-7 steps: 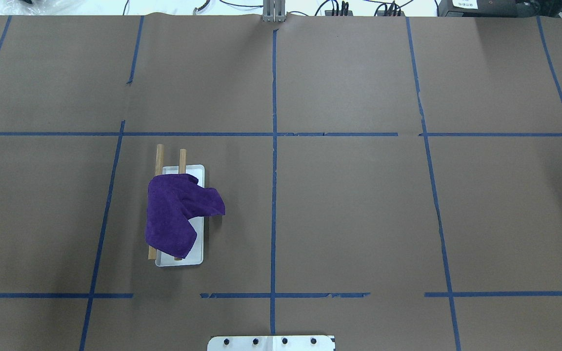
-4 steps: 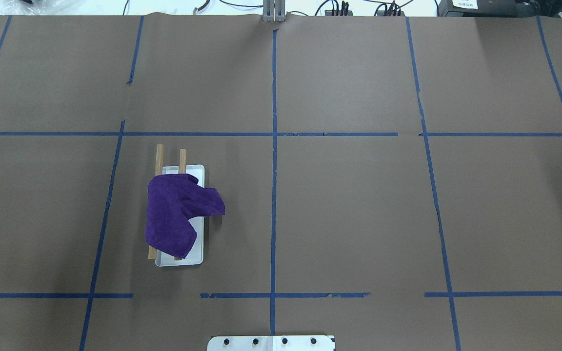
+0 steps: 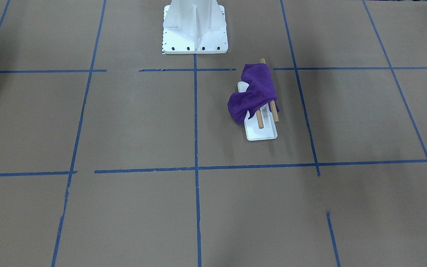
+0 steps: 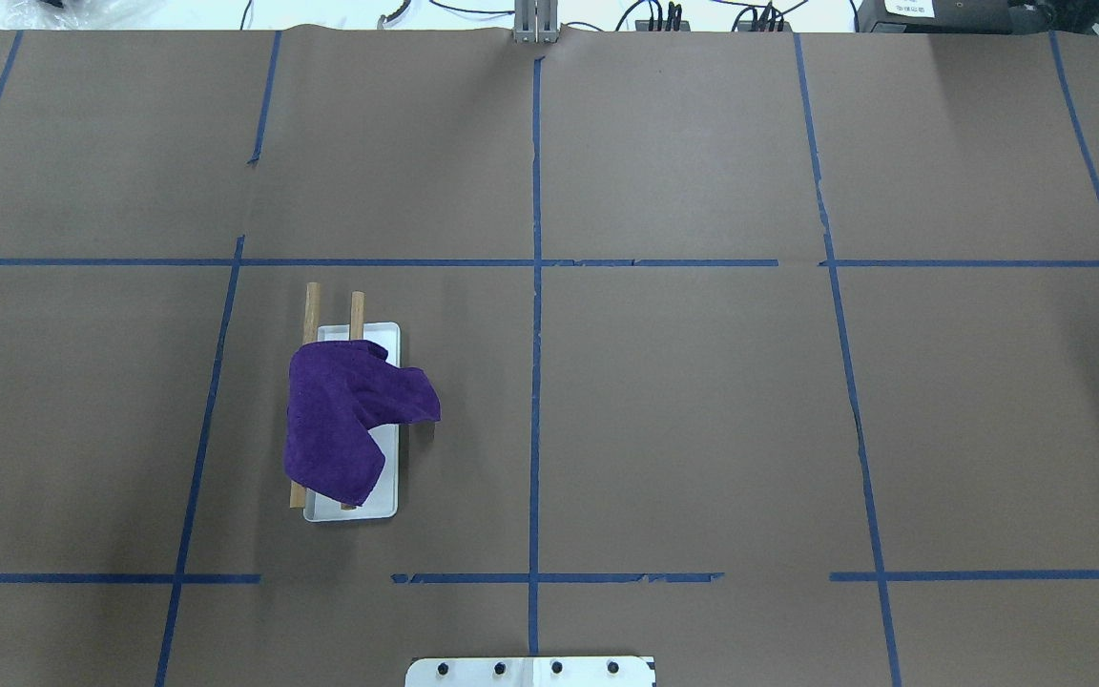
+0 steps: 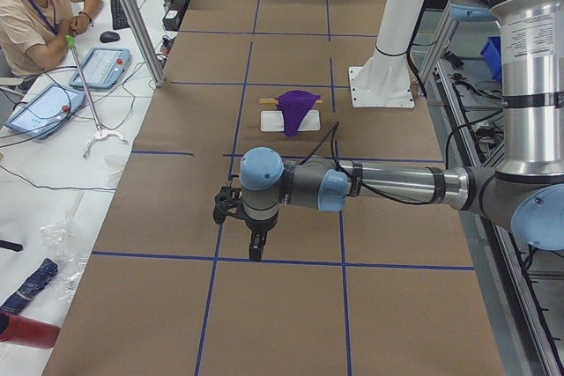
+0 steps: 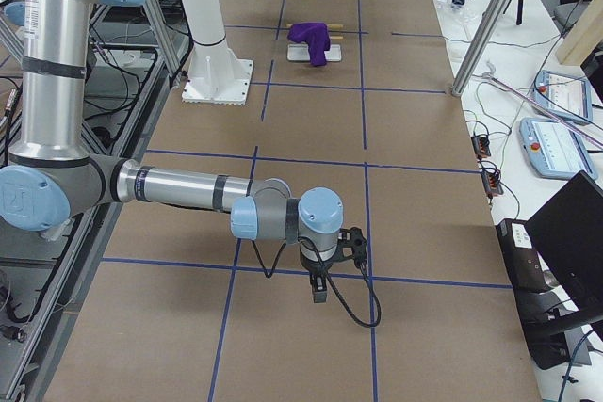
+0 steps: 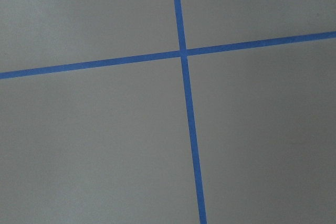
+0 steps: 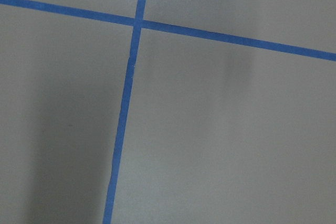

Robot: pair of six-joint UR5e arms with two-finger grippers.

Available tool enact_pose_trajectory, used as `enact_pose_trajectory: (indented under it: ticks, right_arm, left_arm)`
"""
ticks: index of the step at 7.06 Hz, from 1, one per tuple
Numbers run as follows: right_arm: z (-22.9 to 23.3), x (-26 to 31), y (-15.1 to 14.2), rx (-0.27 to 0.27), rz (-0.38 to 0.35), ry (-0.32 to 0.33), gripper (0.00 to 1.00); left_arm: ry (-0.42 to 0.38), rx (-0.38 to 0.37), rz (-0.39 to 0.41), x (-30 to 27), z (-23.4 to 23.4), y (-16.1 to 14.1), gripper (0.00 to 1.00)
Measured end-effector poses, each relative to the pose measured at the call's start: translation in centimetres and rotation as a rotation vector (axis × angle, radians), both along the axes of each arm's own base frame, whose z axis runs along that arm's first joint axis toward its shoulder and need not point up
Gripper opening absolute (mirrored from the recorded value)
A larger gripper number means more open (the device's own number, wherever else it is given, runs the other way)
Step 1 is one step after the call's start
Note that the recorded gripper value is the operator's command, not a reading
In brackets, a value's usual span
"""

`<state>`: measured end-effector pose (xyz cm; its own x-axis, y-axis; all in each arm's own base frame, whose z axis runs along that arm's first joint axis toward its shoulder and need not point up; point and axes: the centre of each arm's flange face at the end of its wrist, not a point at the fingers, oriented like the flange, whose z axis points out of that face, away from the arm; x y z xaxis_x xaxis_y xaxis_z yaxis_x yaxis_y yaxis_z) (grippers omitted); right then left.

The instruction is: Hang towel on rack

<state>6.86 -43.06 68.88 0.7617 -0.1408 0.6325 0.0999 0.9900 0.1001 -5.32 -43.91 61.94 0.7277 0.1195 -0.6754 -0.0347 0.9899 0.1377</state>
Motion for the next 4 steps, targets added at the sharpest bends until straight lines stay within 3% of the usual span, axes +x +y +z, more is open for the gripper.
enact_pose_trajectory:
  ticks: [4]
  right_arm:
    - [0.0,0.0,0.0,0.0,0.0,0.0,1.0]
  left_arm:
    - [0.001,0.004,0.001,0.06,-0.16,-0.17,1.0]
